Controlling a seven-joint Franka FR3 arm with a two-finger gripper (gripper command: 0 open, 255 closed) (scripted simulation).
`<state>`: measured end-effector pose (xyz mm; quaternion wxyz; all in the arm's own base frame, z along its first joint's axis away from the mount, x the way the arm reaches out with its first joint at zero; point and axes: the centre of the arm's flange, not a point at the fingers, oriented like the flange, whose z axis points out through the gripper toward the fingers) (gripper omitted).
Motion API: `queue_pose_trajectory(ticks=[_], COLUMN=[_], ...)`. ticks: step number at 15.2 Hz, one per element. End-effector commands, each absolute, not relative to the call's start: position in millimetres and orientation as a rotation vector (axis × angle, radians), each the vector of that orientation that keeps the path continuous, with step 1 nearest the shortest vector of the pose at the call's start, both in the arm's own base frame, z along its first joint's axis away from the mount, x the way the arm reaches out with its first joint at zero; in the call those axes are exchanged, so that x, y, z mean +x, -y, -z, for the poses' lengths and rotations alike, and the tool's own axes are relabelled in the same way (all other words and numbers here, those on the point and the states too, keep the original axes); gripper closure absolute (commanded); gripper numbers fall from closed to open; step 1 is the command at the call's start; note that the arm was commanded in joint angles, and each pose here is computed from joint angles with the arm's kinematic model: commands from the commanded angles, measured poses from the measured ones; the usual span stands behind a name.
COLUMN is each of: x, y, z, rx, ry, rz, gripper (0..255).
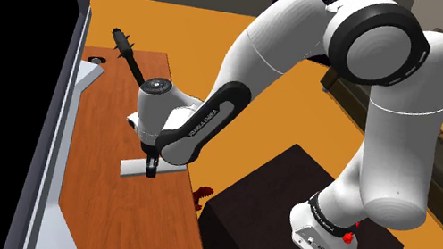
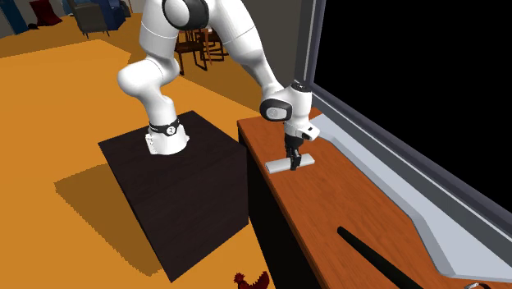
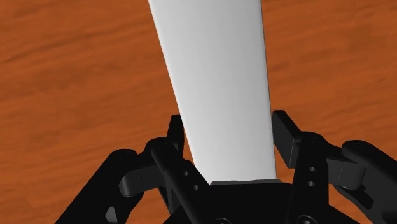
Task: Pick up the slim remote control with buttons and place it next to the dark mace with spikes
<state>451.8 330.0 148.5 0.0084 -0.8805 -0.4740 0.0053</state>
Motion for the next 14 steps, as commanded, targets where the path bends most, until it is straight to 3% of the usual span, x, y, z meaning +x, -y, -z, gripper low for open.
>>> queue_pose_trajectory(ticks=[1,14], x=[452,452], y=[-330,-329], z=[-148,-180], rx=[-2.752,-2.752], ry=[1.48,1.48], rz=[-0.018,-0.017], gripper=[255,255])
